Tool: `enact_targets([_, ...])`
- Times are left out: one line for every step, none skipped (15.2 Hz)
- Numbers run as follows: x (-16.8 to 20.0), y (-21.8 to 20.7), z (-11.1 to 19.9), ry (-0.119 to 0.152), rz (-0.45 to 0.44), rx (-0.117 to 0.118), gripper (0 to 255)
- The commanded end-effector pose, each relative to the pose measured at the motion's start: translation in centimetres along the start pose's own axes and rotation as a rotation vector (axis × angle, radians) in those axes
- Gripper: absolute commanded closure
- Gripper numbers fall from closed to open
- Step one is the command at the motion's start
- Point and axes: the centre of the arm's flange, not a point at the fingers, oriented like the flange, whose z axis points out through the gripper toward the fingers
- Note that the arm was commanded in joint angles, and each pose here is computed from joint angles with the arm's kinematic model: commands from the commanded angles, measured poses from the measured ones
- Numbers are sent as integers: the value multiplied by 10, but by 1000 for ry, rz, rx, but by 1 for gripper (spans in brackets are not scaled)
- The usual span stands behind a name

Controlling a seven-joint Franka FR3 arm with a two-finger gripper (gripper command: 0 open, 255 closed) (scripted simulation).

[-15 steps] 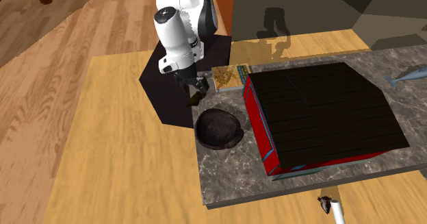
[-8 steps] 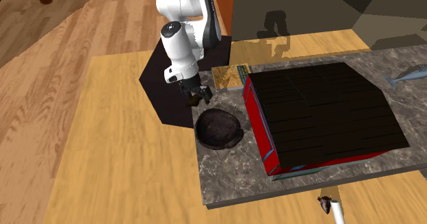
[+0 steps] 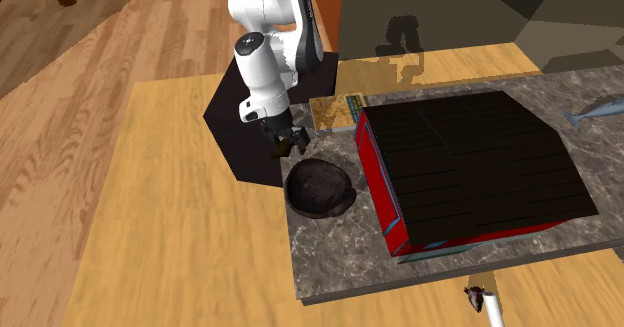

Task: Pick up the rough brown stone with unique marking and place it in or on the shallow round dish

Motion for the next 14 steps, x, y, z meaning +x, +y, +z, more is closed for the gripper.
enact_targets([-5,-1,8,-16,-7,-8,255])
enact_targets([-4,0,9,-16,-7,-8,255])
enact_targets([-2,0,10,-16,-6,-8,255])
enact_targets([-2,1,10,-16,-6,-8,255])
enact_targets([-2,0,9,-16,-6,-8,255])
enact_targets([-1,-1,8,-16,-6,-8,255])
enact_targets([0,1,7,-16,-6,-8,255])
enact_targets([-2,-1,6,-16,-6,-8,255])
enact_targets([-2,-1,5,-16,-6,-8,255])
enact_targets([-4,0,7,-16,-7,-8,255])
enact_targets([-4,-2,2,-16,-7,-8,255])
enact_targets([-4,-3,-3,-16,-7,-8,255])
enact_targets([-3,-4,-8,-16,-7,-8,255])
enact_targets([1,-2,-9,-2,-1,-2,0])
